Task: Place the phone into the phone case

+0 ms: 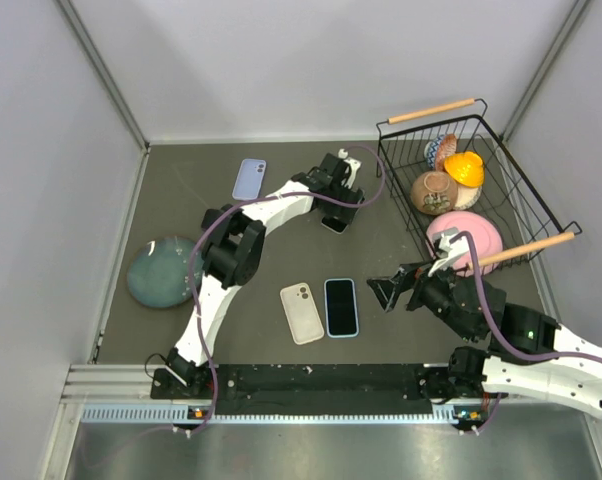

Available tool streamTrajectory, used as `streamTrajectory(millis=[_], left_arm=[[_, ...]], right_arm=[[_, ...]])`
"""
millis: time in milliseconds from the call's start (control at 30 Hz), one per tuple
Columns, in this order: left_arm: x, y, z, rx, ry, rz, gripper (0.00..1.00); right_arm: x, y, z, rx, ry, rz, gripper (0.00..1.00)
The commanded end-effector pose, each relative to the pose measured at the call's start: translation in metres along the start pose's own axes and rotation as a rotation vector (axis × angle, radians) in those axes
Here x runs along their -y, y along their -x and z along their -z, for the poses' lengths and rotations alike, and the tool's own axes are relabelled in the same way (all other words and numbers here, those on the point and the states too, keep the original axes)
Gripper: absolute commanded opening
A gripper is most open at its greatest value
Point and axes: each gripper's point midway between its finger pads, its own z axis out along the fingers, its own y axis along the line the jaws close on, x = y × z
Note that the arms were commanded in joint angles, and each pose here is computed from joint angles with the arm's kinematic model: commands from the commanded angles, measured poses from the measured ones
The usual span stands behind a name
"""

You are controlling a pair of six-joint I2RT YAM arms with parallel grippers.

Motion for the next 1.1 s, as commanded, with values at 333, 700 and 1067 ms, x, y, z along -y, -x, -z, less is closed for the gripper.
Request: streamTrajectory(millis=[333,700,1067], left_arm=[[0.009,0.002,0.003,0.003,-0.044,0.001,0.95],[0.005,-0.016,0.005,-0.047,-0.005,-0.048,0.87],[0.010,-0.035,0.007,-0.095,-0.010,-0.088,0.78]], right_arm=[[0.003,0.004,0.004,0.032,-0.001,-0.007,0.99],[0.000,0.008,0.006,0.038,0.010,-0.024,0.99],[0.000,0.002,0.006,0.027,0.016,-0.082,0.99]])
